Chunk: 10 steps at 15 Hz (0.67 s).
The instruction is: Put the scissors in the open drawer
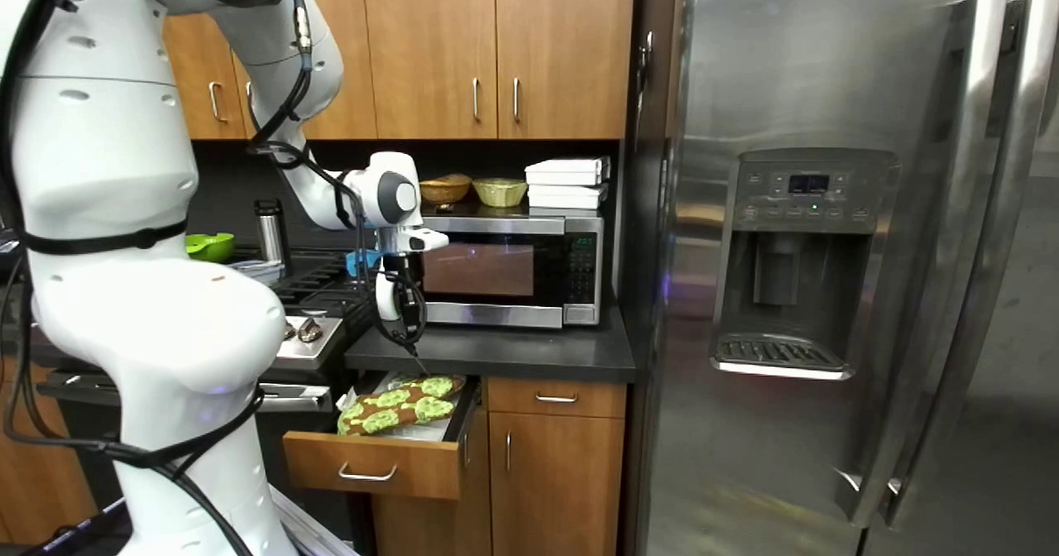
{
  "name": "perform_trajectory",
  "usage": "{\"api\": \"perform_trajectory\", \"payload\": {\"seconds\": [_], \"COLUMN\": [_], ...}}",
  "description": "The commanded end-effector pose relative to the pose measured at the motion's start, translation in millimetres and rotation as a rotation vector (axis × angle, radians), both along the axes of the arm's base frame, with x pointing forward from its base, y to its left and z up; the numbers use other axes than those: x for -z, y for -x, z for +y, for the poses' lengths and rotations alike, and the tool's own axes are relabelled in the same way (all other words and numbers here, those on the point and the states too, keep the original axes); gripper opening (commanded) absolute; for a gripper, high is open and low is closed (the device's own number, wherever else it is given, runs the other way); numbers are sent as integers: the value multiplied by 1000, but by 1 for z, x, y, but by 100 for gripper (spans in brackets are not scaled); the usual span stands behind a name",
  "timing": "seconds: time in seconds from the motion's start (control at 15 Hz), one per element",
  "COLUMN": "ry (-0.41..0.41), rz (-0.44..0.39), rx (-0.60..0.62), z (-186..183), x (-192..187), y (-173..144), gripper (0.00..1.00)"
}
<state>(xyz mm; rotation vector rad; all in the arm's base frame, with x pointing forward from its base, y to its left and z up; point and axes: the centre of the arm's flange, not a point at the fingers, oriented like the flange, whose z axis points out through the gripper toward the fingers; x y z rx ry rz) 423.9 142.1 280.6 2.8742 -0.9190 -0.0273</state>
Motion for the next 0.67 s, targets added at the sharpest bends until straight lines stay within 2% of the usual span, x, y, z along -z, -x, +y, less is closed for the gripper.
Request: {"api": "perform_trajectory", "payload": {"seconds": [0.0,0.6], "ry": [30,76], "rz": [-23,-29], "rx": [-14,-65], "z": [14,34], "x": [13,33], "y": [1,8], "gripper": [2,2]}}
